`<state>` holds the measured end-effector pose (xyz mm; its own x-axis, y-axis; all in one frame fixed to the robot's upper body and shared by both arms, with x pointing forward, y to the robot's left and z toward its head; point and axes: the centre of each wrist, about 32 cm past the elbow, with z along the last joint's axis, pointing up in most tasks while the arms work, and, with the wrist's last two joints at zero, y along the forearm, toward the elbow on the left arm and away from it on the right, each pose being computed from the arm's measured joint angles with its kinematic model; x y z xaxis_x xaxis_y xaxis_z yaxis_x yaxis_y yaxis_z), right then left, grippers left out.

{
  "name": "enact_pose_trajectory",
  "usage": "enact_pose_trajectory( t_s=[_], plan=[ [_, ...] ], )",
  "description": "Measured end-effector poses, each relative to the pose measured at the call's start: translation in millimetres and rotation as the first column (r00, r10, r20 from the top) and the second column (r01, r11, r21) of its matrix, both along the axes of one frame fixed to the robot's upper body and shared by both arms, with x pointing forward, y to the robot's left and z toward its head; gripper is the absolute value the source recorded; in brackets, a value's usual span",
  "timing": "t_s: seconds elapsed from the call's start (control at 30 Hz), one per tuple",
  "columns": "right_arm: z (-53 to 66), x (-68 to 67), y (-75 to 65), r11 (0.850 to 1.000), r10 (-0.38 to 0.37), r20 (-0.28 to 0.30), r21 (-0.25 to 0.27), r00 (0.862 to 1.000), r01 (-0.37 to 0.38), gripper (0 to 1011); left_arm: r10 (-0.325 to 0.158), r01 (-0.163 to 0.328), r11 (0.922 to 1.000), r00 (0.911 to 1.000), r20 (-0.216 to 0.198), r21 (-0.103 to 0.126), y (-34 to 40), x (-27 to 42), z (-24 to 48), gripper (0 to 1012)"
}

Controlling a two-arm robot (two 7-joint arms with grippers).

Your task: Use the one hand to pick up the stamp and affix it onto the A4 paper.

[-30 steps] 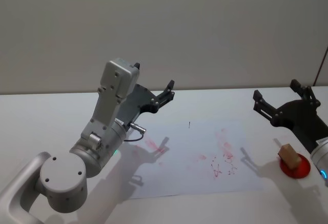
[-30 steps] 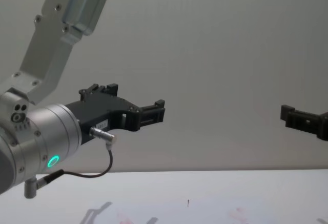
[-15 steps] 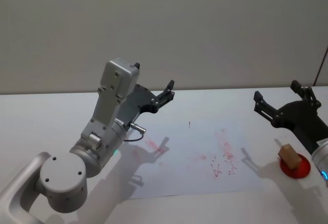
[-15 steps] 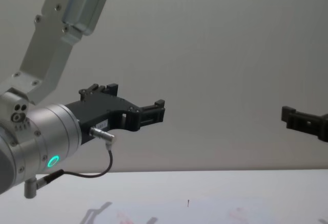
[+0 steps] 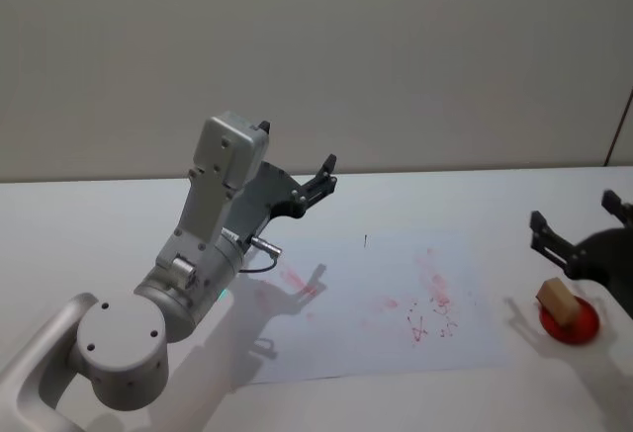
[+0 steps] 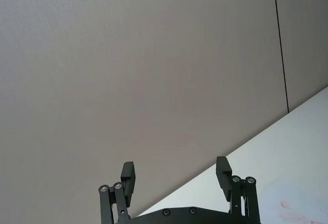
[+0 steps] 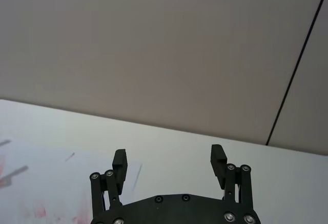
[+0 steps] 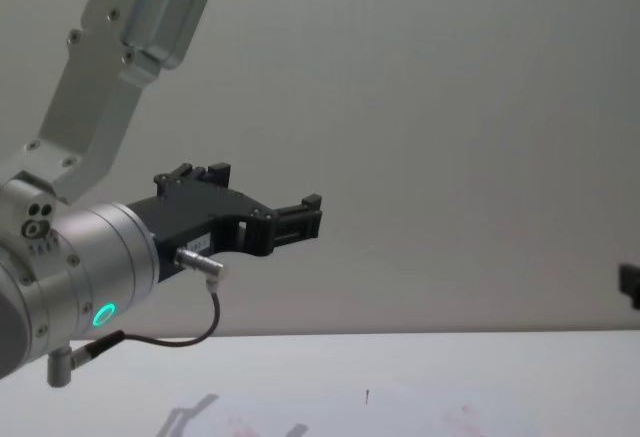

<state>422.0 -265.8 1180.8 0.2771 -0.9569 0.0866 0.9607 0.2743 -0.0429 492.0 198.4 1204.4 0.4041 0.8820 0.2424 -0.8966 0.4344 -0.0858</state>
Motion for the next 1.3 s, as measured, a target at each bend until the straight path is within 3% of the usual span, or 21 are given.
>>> enact_pose_trajectory(
  t_s=[0.3, 0.73, 1.3],
  plan=[
    [-4.9, -5.4, -12.2, 0.999, 0.001, -0.078, -0.049, 0.997, -0.005, 1001, 0.0, 0.0, 1.0, 1.0, 0.0, 0.0, 0.0, 0.0, 0.0, 1001],
    [-20.8, -5.5, -18.9, 0.989, 0.035, -0.218, -0.135, 0.975, -0.066, 1001, 0.0, 0.0, 1.0, 1.0, 0.0, 0.0, 0.0, 0.0, 0.0, 1001],
    [-35.9, -9.1, -21.5, 0.979, -0.009, -0.251, -0.198, 0.968, -0.042, 1001, 0.0, 0.0, 1.0, 1.0, 0.0, 0.0, 0.0, 0.0, 0.0, 1001]
  ],
)
